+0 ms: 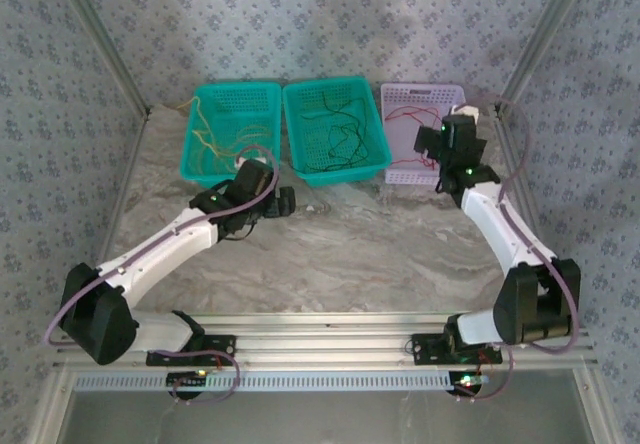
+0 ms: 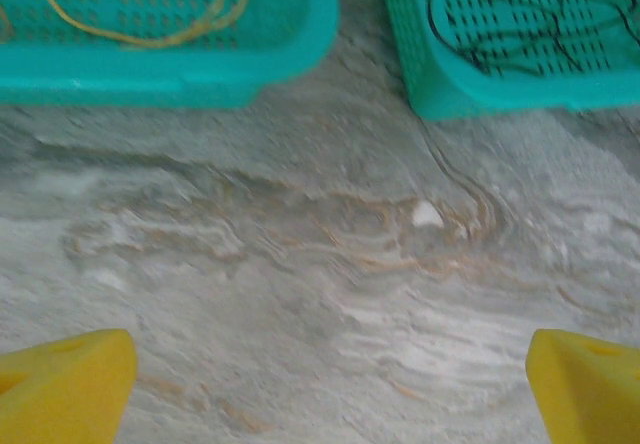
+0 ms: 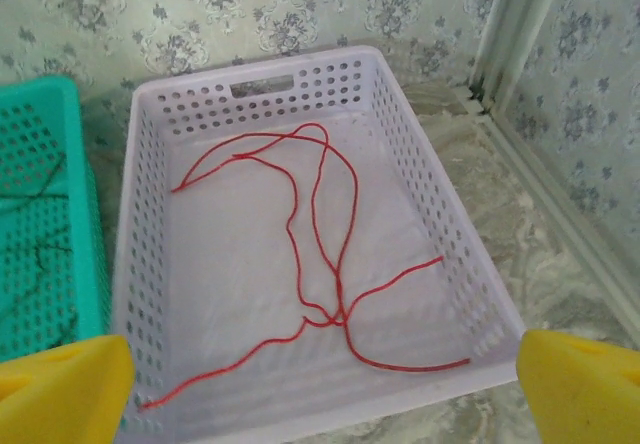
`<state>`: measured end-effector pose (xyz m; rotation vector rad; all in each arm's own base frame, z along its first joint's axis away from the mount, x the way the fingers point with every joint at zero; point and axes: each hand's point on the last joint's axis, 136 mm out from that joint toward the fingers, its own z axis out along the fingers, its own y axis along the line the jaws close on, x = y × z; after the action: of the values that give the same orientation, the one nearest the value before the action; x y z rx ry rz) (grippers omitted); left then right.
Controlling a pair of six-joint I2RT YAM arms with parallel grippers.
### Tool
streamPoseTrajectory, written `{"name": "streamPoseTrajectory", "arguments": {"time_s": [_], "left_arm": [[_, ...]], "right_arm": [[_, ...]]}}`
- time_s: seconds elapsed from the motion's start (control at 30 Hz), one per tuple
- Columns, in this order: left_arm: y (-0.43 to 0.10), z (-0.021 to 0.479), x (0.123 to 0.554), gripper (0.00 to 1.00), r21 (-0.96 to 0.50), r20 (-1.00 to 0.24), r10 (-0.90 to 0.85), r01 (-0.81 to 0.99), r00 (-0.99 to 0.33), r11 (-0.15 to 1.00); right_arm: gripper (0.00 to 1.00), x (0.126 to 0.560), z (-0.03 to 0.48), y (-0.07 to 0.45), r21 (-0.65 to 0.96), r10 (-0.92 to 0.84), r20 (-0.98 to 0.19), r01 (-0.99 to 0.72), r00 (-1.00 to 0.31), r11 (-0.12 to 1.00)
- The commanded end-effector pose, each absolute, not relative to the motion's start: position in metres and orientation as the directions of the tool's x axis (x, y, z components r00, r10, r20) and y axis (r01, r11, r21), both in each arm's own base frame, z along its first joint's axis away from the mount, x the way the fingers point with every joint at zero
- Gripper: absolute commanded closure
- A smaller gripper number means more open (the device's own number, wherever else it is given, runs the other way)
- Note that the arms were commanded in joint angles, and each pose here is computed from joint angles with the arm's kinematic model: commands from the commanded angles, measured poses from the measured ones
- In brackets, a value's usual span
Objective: Untangle the cables
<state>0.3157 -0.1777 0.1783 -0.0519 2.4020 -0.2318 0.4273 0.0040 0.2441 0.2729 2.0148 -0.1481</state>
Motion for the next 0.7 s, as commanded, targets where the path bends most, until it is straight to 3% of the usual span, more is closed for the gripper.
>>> {"name": "streamPoseTrajectory", "arguments": {"time_s": [0.0,0.2,0.27,0.47,0.67], "left_arm": [[-0.149,0.205,0.327,0.0,-0.097,-0.734,-0.095,-0.035,-0.672,0.995],[-0.101,0.229,0.334,0.0,-0.055,-0.857,-0.123,-0.15,-0.5,0.987],[-0.084,0.228,0.334,0.0,-0.052,-0.871,-0.139,-0.192,-0.471,0.98],[-0.042,0.206,0.338,0.0,-0.049,-0.862,-0.193,-0.304,-0.468,0.952],[-0.002,0.189,0.348,0.0,-0.013,-0.869,-0.21,-0.402,-0.448,0.915]], "right_arm": [[0.0,0.412,0.234,-0.031,-0.112,0.031,-0.92,0.338,-0.391,0.934],[0.0,0.397,0.131,-0.054,-0.087,0.143,-0.844,0.395,-0.517,0.915],[0.0,0.398,0.117,-0.048,-0.141,0.078,-0.838,0.352,-0.541,0.925],[0.0,0.408,0.096,-0.027,-0.241,-0.109,-0.872,0.226,-0.477,0.944],[0.0,0.391,0.096,-0.038,-0.099,0.004,-0.917,0.236,-0.398,0.967]]}}
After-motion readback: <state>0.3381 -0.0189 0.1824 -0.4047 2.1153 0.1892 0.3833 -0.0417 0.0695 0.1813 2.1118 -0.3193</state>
